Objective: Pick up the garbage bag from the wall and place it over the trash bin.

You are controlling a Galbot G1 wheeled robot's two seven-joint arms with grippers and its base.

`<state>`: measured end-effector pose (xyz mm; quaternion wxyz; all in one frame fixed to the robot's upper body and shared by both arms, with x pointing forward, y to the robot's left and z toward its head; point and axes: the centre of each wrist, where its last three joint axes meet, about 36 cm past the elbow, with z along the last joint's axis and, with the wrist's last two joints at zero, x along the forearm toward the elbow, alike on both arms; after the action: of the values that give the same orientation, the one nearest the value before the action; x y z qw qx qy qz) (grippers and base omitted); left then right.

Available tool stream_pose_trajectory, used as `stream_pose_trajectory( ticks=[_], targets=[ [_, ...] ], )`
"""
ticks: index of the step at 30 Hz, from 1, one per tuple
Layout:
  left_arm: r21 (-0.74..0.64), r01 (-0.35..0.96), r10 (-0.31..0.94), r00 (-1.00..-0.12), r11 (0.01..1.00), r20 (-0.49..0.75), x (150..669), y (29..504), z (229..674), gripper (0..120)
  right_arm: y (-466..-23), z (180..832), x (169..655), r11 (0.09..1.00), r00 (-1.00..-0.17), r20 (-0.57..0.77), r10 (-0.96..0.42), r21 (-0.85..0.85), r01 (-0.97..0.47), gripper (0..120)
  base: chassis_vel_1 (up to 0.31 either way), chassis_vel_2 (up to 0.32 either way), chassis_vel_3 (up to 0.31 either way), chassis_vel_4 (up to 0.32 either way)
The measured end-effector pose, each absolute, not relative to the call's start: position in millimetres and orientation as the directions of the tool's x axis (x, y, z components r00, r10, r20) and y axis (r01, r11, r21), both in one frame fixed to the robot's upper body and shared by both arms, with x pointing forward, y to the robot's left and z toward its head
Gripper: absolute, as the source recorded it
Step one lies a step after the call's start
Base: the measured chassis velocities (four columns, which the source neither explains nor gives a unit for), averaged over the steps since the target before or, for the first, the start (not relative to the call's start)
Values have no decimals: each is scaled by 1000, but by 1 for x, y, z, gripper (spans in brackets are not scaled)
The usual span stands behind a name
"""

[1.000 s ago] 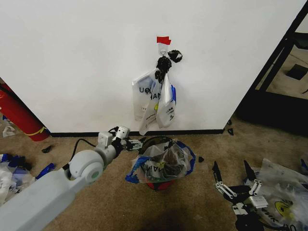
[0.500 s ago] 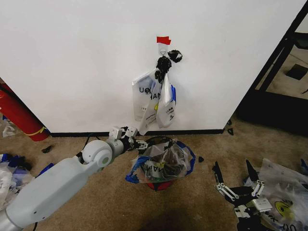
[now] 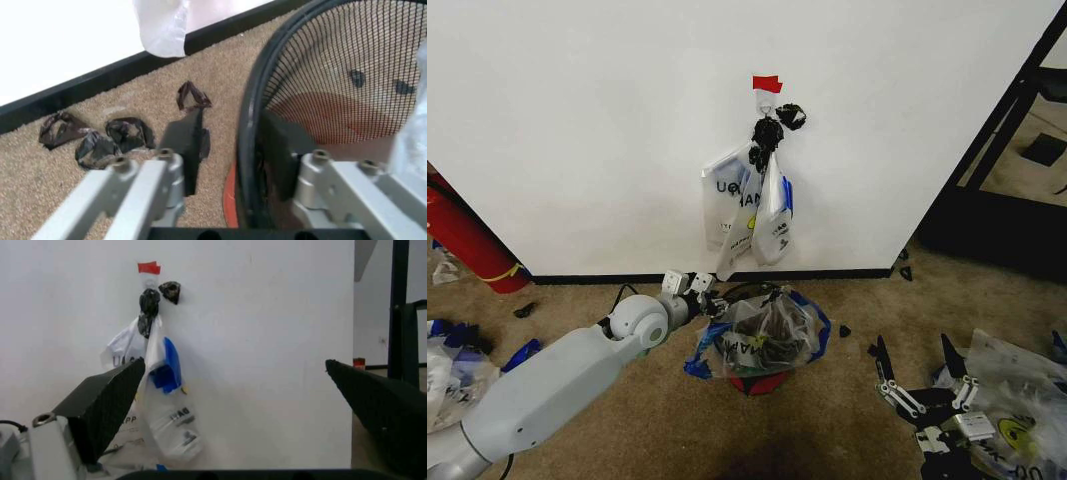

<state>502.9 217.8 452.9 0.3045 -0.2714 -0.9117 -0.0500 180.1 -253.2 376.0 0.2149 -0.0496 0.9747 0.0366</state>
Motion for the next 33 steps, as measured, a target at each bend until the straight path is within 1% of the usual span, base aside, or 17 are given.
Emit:
stream_pose_trajectory(
  ticks=[3, 5, 6, 8, 11, 17, 19, 22, 23, 25, 26, 30, 32, 33],
  targets=[
    [-84, 513, 459, -669, 854, 584, 500, 215, 455, 18, -253, 375, 180, 993, -904, -420, -79, 50, -110, 100, 0, 0, 0, 0],
    [-87, 508, 457, -670, 857, 584, 499, 215, 455, 16, -253, 375, 180, 993, -905, -419, -78, 50, -109, 100, 0, 0, 0, 0],
    [-98, 496, 453, -673, 863, 584, 496, 213, 457, 8, -252, 374, 180, 993, -906, -417, -76, 51, -107, 100, 0, 0, 0, 0],
    [-118, 470, 445, -682, 874, 581, 491, 212, 461, 4, -252, 373, 180, 993, -908, -413, -72, 54, -103, 100, 0, 0, 0, 0],
    [-151, 436, 437, -689, 887, 578, 485, 212, 466, 3, -252, 373, 180, 993, -910, -410, -69, 56, -100, 100, 0, 0, 0, 0],
    [-257, 293, 390, -724, 921, 569, 456, 217, 485, 3, -253, 374, 182, 994, -917, -395, -58, 63, -90, 100, 0, 0, 0, 0],
    [-267, 275, 382, -726, 924, 572, 452, 218, 486, 3, -253, 375, 183, 994, -917, -394, -58, 64, -91, 100, 0, 0, 0, 0],
    [-329, 112, 297, -750, 938, 591, 421, 221, 489, 3, -252, 373, 185, 993, -922, -383, -59, 69, -92, 100, 0, 0, 0, 0],
    [-339, 81, 280, -756, 937, 592, 416, 221, 489, 3, -252, 373, 185, 993, -923, -380, -59, 71, -93, 100, 0, 0, 0, 0],
    [-372, 3, 239, -771, 928, 590, 407, 218, 487, 3, -251, 373, 187, 993, -926, -373, -61, 75, -96, 100, 0, 0, 0, 0],
    [-372, 3, 239, -771, 928, 590, 407, 218, 487, 3, -251, 373, 187, 993, -926, -373, -61, 75, -96, 100, 0, 0, 0, 0],
    [-457, -118, 191, -796, 882, 575, 384, 200, 479, 3, -252, 374, 190, 993, -933, -352, -70, 62, -98, 100, 0, 0, 0, 0],
    [-475, -138, 187, -798, 869, 574, 379, 195, 477, 3, -252, 375, 191, 994, -934, -351, -68, 61, -95, 100, 0, 0, 0, 0],
    [-504, -167, 183, -799, 847, 573, 370, 188, 471, 3, -253, 376, 192, 994, -935, -349, -63, 59, -89, 100, 0, 0, 0, 0]
  ],
)
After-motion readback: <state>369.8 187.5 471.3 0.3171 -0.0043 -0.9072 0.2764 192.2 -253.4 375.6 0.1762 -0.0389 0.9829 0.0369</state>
